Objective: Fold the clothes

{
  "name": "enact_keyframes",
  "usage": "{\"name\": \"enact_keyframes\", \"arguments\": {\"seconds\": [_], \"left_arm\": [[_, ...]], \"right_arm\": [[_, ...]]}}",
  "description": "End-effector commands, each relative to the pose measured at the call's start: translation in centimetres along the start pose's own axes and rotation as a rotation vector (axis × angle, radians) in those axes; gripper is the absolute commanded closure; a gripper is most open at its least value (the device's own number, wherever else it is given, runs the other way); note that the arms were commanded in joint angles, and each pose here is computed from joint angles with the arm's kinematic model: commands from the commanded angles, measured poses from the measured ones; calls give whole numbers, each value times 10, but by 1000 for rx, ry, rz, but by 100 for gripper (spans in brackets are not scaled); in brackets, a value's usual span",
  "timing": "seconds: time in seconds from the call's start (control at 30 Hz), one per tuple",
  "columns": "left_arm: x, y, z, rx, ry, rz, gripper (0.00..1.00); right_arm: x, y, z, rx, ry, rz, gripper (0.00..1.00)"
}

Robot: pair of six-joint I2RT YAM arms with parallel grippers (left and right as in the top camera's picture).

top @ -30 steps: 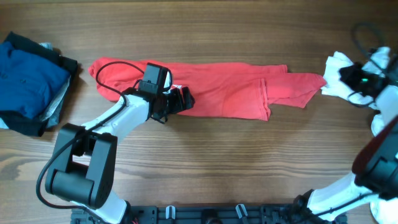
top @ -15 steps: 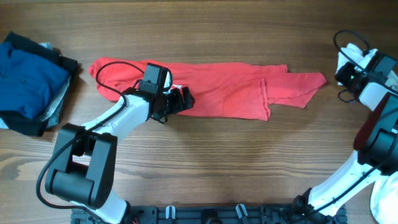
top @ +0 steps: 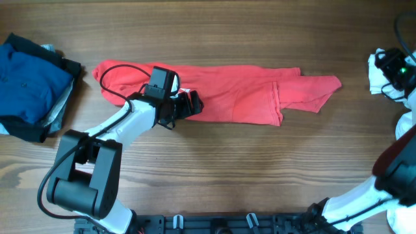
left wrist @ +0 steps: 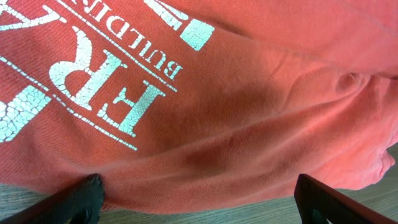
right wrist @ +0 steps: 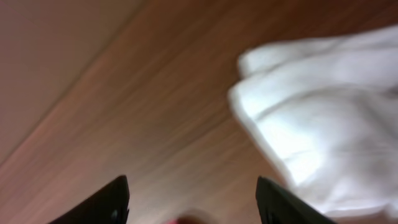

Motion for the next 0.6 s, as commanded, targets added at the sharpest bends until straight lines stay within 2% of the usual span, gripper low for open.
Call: {"name": "enact_keyframes", "arguments": {"seconds": [0.0, 0.07, 0.13, 0.17, 0.2, 0.3, 0.33, 0.37, 0.47, 0.53, 0.57], "left_arm": [[72, 20, 1, -63, -78, -288, 2], [83, 14, -18, -170, -82, -349, 6], [91, 7, -41, -245, -128, -335, 7], [103, -3, -63, -300, -192, -308, 10], [109, -10, -76, -315, -228, -284, 11], [107, -31, -110, -297, -202, -167, 12], [102, -39, -117, -285, -198, -132, 10], [91, -49, -125, -266, -205, -85, 3], [43, -75, -112, -123, -184, 67, 0], [25, -85, -78, 25, -202, 107, 0], [25, -87, -55, 109, -223, 70, 0]], "right_arm": [[63, -35, 15, 119, -108, -128, 33], [83, -42, 38, 230, -127, -157, 33], [98, -49, 54, 304, -156, -177, 32], [107, -55, 64, 350, -179, -180, 31], [112, -59, 68, 371, -187, -188, 30], [122, -66, 79, 424, -209, -185, 30], [125, -67, 82, 435, -213, -188, 29], [130, -68, 86, 456, -225, -195, 29], [134, -68, 93, 483, -263, -172, 28], [133, -68, 95, 496, -274, -153, 27], [133, -69, 96, 501, -276, -147, 27]]}}
Point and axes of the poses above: each gripper's point midway between its finger pads, its own y axis out along the fingers, its own x axis along the line the jaws close on, z = x × y, the point moved 4 cm from there along -y, back along the fingers, and after that the axes turned 15 degrees about -y, right-handed, at the moved point
